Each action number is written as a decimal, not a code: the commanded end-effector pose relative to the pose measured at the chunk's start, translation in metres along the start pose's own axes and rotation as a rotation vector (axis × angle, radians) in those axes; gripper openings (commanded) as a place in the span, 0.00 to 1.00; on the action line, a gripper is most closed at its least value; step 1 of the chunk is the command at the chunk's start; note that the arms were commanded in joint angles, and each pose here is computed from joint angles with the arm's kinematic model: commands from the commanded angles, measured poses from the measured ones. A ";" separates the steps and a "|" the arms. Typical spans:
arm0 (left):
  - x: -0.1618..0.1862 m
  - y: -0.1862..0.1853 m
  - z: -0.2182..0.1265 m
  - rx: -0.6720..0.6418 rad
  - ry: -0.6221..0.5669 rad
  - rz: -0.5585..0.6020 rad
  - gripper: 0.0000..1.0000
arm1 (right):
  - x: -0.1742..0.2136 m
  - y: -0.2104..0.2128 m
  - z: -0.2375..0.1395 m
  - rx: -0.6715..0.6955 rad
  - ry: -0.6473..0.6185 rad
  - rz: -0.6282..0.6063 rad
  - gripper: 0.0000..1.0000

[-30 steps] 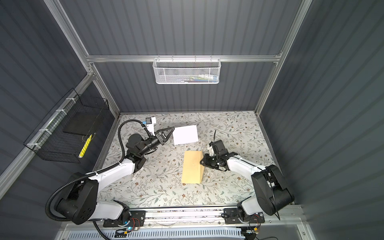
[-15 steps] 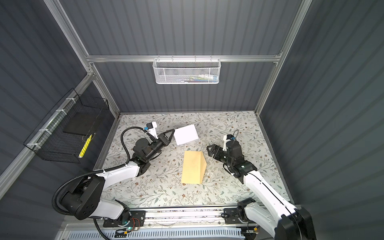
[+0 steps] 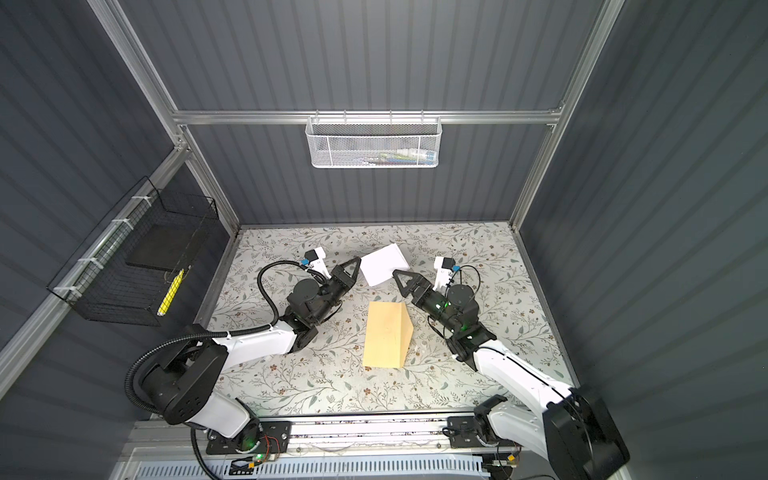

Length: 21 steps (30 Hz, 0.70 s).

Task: Place the letter into the envelope and seal it
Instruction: 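Close right gripper on the folded white sheet while left gripper releases it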

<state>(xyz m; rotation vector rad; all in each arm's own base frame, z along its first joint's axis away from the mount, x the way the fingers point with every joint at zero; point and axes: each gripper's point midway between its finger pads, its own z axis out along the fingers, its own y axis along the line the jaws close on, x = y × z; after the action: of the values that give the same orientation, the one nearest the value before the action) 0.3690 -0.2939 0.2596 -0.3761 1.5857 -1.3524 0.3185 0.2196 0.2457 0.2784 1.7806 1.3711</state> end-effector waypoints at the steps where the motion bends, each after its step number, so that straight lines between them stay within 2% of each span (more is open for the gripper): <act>1: -0.010 -0.015 0.007 0.035 -0.060 -0.035 0.00 | -0.007 0.024 0.013 -0.106 -0.029 0.035 0.99; 4: -0.009 -0.018 0.007 0.024 -0.066 -0.029 0.00 | 0.000 0.024 0.027 -0.122 -0.004 0.053 0.99; 12: -0.007 -0.019 0.006 0.024 -0.079 -0.051 0.00 | -0.008 0.021 0.044 -0.193 -0.067 0.112 0.99; 21: -0.002 -0.013 0.005 0.029 -0.104 -0.107 0.00 | -0.008 0.016 0.066 -0.253 -0.079 0.165 0.80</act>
<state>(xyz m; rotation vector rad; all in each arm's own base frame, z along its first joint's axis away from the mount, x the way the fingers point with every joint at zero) 0.3689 -0.2996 0.2681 -0.4834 1.5185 -1.3906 0.3638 0.2640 0.2346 0.3622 1.6486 1.5919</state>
